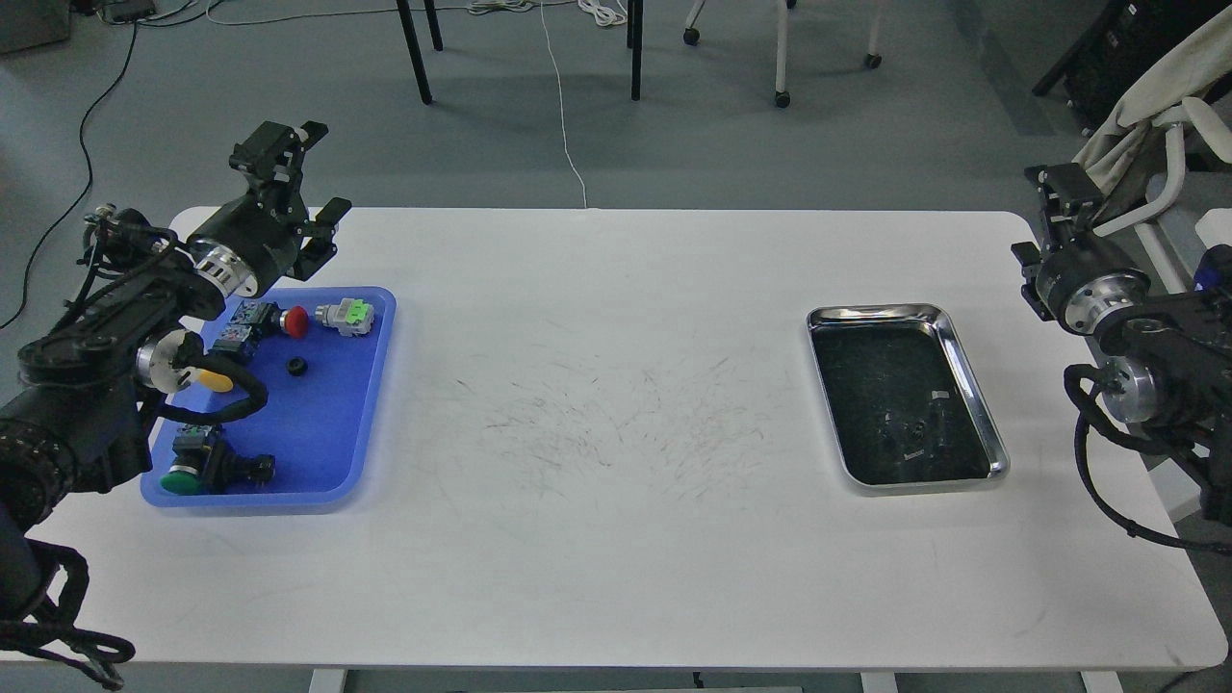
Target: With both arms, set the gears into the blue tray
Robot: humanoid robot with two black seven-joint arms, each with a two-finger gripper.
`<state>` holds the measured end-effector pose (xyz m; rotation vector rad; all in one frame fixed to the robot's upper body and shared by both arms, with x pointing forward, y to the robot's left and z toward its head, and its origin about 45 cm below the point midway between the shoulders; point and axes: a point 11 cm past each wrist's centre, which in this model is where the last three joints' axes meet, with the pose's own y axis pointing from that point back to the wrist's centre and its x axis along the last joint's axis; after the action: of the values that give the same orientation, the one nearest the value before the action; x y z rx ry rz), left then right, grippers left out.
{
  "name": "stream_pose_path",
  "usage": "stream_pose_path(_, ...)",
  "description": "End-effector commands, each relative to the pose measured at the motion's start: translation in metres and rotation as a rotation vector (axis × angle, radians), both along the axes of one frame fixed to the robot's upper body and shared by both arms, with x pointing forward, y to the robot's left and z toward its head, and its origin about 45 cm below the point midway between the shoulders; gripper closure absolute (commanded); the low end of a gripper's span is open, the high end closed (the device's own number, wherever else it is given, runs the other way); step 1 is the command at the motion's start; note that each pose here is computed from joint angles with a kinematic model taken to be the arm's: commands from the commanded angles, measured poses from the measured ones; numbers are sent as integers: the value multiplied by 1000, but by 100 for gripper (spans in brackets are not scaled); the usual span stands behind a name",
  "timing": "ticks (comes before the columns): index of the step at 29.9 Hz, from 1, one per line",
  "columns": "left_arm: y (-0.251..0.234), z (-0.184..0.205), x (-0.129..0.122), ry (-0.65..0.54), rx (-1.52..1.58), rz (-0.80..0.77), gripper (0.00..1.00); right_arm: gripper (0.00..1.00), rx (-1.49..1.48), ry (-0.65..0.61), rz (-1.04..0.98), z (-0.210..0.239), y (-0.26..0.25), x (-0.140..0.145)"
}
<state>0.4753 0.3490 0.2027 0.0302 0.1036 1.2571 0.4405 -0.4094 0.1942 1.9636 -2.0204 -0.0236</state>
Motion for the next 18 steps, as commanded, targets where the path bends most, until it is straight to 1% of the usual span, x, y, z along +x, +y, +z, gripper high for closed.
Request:
stream_pose_path(1,-5,0,1,-3,-21,2,1,3,7,-2,12,1,5,0)
stream_pose_path(5,-2,3,2,-10,-35,13,1,3,-1,2,25,4,3,-1)
stream_pose_path(9,-7,12,7,-31,-49,7,1,3,-25,6,84,10,6,-4)
stream_pose_path(12,-6,13,8,-32,-45,11,1,3,-76,12,192,17,18,-9)
stream_pose_path(18,-11,19,12,-44,-47,3,1,3,-214,83,411,31,32,-28)
